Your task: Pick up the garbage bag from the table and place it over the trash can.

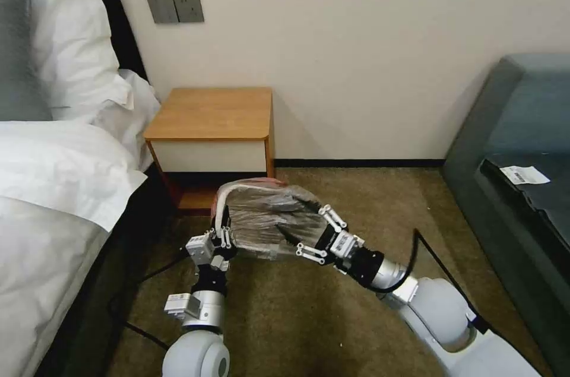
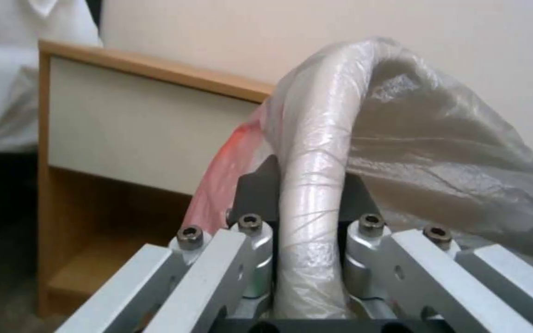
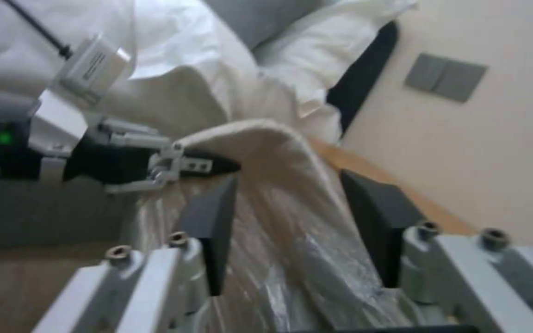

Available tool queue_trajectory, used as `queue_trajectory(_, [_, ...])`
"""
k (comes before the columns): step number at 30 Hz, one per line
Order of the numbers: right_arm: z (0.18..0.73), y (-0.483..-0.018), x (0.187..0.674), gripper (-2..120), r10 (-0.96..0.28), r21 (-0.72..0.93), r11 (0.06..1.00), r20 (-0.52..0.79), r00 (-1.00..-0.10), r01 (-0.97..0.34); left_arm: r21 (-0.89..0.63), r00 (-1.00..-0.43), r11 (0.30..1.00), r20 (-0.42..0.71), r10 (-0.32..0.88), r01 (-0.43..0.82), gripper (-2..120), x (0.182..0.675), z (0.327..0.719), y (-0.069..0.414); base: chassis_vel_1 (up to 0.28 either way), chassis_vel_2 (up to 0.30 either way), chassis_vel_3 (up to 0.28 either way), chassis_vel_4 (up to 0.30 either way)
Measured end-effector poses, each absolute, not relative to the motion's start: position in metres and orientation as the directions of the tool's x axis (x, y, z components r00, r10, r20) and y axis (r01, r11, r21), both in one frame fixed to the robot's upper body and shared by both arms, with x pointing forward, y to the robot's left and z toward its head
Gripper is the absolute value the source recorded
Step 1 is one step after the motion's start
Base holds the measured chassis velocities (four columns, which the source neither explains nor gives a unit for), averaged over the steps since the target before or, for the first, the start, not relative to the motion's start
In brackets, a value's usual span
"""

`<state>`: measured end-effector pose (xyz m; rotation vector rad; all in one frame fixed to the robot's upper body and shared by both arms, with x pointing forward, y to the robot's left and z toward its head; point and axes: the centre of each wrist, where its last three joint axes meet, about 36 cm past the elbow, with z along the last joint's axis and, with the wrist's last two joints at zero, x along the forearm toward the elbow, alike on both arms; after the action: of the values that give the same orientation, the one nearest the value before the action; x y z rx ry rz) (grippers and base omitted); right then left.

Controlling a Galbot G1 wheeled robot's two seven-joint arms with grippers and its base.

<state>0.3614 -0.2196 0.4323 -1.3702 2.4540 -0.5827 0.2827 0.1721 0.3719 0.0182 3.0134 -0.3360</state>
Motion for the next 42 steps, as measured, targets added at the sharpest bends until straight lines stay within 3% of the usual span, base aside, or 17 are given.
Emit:
queue_trajectory(13, [0.432, -0.207, 0.379, 0, -0.835, -0.276, 0.501, 0.096, -0.542, -0.820, -0.115, -0.990, 0.993, -0.139, -0.012, 0.004, 11, 0.280, 0.370, 0.165, 0.000, 0.000, 0.000, 0.000])
queue_trajectory(42, [0.385, -0.126, 0.429, 0, -0.794, -0.208, 0.529, 0.222, -0.566, -0.823, 0.044, -0.980, 0.999, -0.198, 0.006, -0.003, 11, 0.262, 0.362, 0.156, 0.000, 0.000, 0.000, 0.000])
